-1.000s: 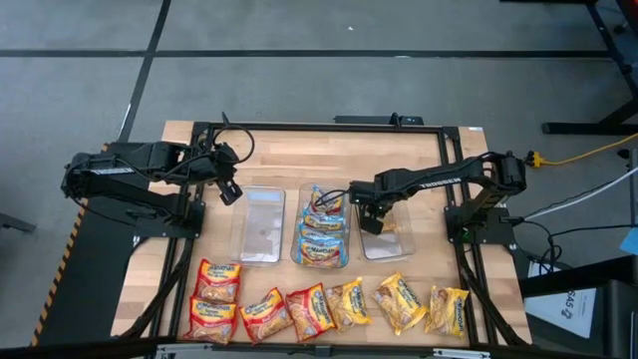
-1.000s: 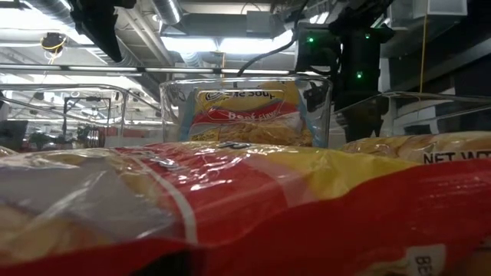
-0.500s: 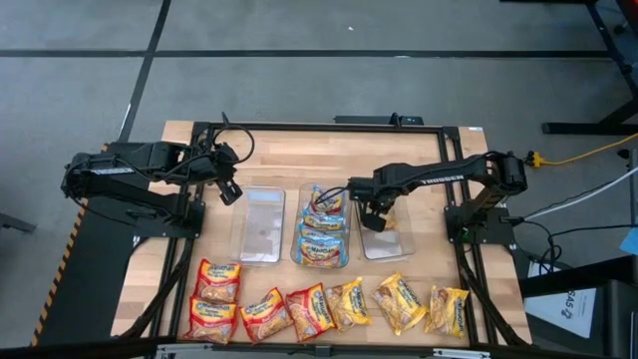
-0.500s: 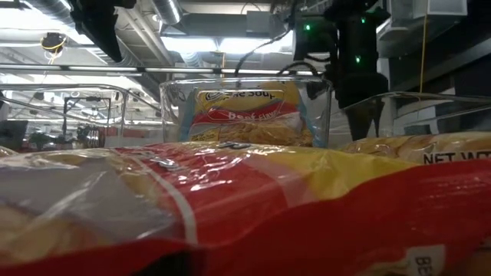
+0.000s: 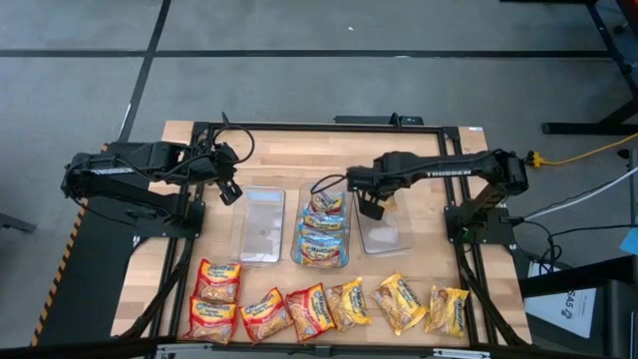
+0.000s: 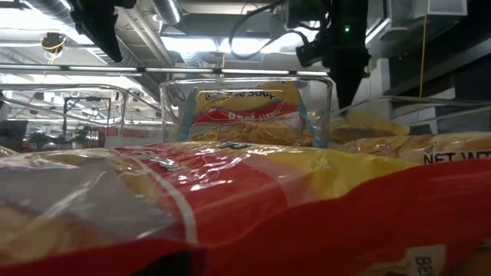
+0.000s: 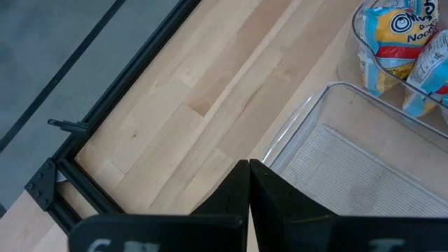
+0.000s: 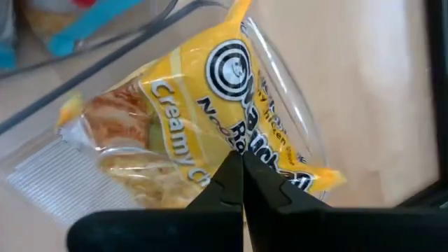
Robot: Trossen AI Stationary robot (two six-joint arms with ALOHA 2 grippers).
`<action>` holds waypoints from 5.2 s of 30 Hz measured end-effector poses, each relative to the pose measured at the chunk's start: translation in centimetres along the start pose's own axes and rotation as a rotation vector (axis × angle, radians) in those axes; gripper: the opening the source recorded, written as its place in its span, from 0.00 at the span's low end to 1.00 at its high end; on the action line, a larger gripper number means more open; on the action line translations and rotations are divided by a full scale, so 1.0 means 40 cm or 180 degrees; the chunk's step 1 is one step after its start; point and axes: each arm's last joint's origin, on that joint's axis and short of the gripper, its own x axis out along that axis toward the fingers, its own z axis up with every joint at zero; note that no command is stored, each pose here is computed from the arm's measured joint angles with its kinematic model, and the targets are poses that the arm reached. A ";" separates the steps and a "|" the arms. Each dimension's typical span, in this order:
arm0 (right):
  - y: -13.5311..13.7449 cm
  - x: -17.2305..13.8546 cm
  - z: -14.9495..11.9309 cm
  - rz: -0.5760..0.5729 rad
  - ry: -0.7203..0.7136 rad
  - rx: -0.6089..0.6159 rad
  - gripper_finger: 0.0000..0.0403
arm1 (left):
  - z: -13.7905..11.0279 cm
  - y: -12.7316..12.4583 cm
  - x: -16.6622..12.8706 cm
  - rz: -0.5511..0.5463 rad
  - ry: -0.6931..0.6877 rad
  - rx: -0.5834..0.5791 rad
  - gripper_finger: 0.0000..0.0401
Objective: Sort Maruchan noodles
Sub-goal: Put the yellow noodle pack into the right transparent bin
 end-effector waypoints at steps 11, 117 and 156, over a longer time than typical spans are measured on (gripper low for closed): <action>-0.003 -0.006 0.005 -0.0116 -0.0075 0.0077 0.00 | 0.000 0.000 0.000 -0.0001 0.0001 0.0001 0.00; 0.422 0.099 -0.554 0.1794 0.0416 0.1538 0.35 | 0.000 -0.002 0.001 -0.0048 0.0021 -0.0088 0.00; 0.351 -0.150 -0.377 0.2177 -0.0107 0.0765 0.00 | 0.001 -0.002 0.001 -0.0038 0.0016 -0.0008 0.00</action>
